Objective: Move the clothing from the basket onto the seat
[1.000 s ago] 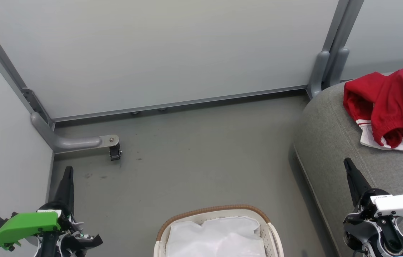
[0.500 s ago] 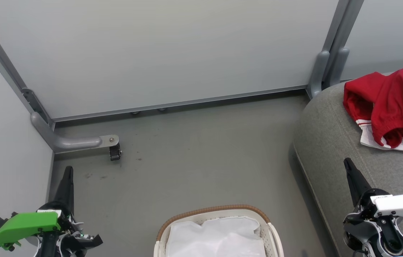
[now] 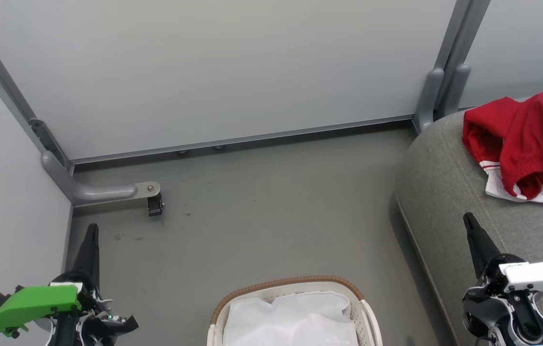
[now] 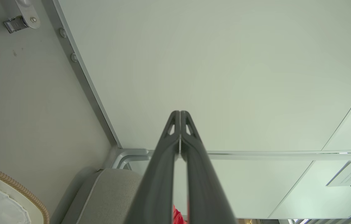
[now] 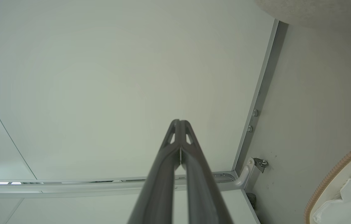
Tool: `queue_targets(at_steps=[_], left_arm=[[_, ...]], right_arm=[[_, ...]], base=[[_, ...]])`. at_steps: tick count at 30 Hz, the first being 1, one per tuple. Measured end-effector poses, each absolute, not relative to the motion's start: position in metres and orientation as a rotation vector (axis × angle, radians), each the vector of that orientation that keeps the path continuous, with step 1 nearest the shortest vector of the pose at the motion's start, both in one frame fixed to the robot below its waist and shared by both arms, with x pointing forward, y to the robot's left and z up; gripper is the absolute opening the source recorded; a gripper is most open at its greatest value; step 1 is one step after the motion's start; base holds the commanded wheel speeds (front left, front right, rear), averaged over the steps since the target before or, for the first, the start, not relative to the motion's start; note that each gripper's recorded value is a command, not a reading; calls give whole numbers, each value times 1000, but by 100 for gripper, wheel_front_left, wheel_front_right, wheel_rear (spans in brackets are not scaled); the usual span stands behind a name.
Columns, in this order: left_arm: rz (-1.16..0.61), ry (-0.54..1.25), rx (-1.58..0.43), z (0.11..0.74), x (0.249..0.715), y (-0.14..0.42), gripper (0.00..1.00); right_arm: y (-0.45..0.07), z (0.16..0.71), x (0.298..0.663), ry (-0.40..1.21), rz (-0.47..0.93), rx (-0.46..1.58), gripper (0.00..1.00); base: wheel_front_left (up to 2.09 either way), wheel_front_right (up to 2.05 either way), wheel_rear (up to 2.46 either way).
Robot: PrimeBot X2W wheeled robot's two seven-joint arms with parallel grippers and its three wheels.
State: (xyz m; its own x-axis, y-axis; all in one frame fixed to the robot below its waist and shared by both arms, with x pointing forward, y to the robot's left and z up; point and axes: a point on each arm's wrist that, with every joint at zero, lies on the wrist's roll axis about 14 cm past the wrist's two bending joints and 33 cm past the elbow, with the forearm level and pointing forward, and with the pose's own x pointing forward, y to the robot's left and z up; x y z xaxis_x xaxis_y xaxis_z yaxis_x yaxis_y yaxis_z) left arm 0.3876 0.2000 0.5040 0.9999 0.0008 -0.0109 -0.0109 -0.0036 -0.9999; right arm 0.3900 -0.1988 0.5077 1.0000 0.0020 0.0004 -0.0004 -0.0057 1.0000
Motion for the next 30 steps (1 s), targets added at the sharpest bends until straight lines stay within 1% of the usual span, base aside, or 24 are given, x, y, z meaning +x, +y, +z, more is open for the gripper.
queue_targets(at_steps=[30], left_arm=[[9, 7, -1574, 504, 388, 200, 0]], right_arm=[[-199, 508, 390, 1, 2, 1576, 0]], base=[[0, 0, 0]])
